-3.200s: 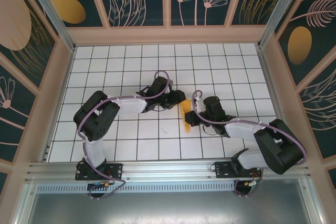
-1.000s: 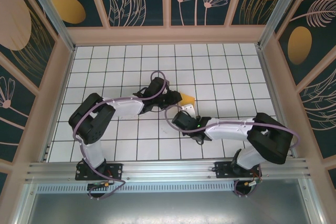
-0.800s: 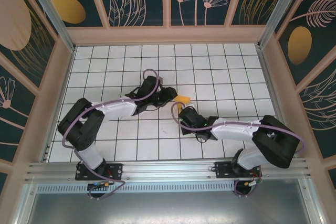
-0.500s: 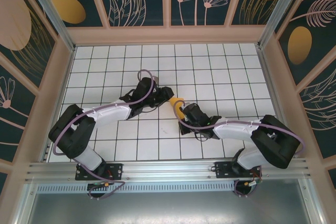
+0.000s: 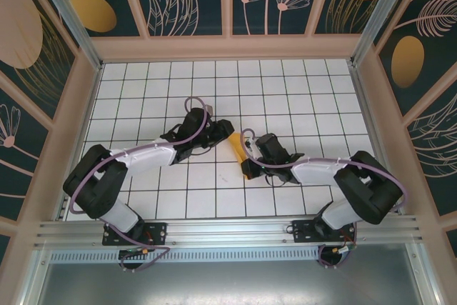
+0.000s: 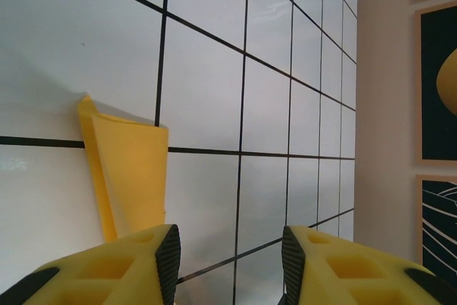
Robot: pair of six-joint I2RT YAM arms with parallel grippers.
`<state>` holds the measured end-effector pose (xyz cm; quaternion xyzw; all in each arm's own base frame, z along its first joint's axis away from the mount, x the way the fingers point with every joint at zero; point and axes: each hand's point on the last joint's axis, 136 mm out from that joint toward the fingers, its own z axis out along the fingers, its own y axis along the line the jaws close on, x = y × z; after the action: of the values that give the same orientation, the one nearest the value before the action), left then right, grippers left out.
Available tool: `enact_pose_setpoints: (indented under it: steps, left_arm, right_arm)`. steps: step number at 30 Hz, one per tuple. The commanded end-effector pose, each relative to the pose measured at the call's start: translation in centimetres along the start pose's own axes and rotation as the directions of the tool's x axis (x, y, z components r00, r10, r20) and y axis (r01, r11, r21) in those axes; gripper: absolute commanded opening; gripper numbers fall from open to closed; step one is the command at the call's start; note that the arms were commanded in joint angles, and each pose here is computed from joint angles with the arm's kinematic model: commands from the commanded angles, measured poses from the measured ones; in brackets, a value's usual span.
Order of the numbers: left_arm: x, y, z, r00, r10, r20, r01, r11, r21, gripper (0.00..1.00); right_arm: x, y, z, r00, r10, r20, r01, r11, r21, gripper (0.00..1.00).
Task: Fold a paper plane with a square sheet of paper (pick it up from the middle)
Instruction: Fold the wing for the fifth time at the center of the table.
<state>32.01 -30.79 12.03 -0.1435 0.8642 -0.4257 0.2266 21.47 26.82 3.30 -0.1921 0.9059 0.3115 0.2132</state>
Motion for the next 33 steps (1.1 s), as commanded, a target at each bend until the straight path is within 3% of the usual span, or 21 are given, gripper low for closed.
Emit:
enact_pose_setpoints:
  steps: [1, 12, 26, 33]
  left_arm:
    - [-0.6, -0.7, -0.5, 0.999, 0.037, 0.034, -0.038, 0.999, 0.033, 0.45]
    - [1.0, -0.4, 0.3, 0.998, 0.038, -0.039, -0.035, 0.997, 0.073, 0.39]
    - [2.7, 0.4, 0.0, 0.993, 0.075, -0.087, -0.066, 0.992, 0.105, 0.38]
    - [5.1, 0.3, 1.6, 0.976, 0.109, -0.186, -0.084, 0.987, 0.138, 0.32]
  right_arm:
    - [-0.1, 0.9, 0.0, 1.000, 0.029, -0.001, -0.029, 0.994, -0.108, 0.06]
    - [0.5, -0.6, 0.7, 0.993, 0.115, -0.039, -0.118, 0.986, -0.115, 0.08]
    - [0.1, -1.6, 0.3, 0.954, 0.297, -0.047, -0.300, 0.929, -0.217, 0.08]
    - [-0.1, -1.9, 0.2, 0.937, 0.339, -0.078, -0.348, 0.901, -0.258, 0.09]
